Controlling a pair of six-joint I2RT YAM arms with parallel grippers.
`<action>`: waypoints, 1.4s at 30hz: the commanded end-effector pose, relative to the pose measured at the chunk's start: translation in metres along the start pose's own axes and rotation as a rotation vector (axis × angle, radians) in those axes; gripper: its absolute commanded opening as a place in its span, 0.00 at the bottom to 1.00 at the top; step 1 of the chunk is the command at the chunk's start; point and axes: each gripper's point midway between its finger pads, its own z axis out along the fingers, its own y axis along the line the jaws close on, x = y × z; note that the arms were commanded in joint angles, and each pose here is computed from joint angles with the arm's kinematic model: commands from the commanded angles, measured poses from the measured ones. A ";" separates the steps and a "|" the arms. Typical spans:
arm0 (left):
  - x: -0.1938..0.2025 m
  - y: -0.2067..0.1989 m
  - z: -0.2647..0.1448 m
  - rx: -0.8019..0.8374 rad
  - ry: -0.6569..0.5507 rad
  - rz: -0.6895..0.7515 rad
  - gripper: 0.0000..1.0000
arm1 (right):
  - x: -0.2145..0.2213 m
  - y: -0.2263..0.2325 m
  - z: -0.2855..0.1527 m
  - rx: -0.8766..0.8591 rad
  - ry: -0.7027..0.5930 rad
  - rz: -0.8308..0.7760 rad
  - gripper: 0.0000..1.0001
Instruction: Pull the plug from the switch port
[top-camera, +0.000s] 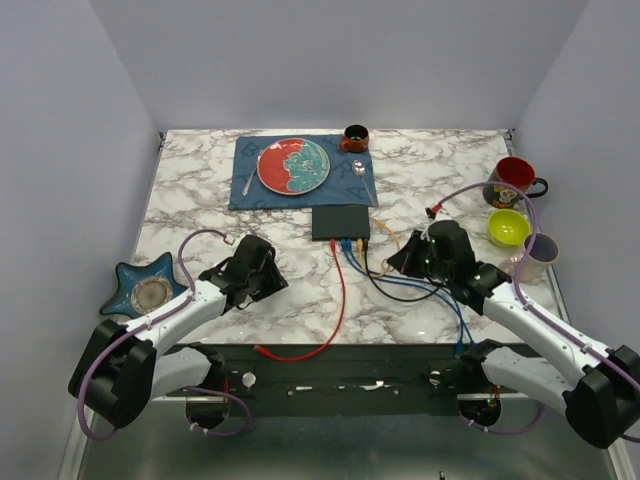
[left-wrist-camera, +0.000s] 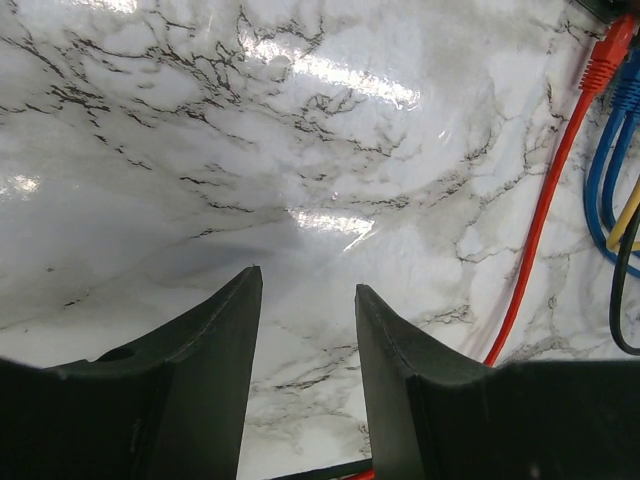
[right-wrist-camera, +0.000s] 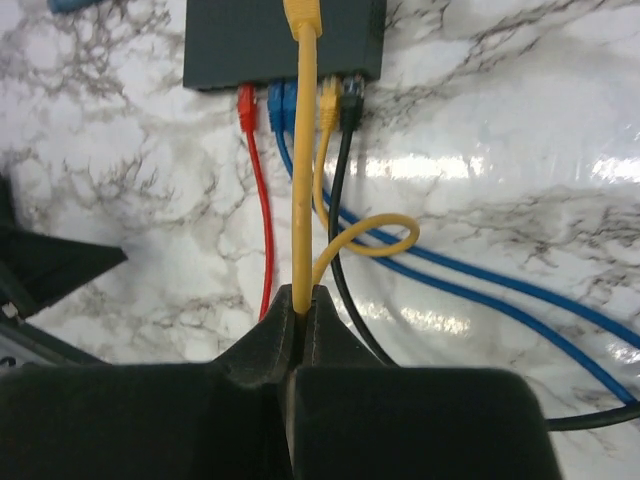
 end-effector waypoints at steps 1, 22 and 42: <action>-0.002 -0.006 0.000 0.015 -0.007 -0.003 0.52 | 0.051 0.003 -0.012 -0.087 0.141 -0.019 0.01; -0.011 -0.009 0.002 -0.014 -0.018 0.024 0.52 | 0.055 0.012 -0.034 -0.180 0.037 -0.334 0.89; -0.015 -0.024 0.001 0.027 -0.011 -0.001 0.50 | -0.109 -0.039 0.008 0.558 -0.175 -0.124 0.08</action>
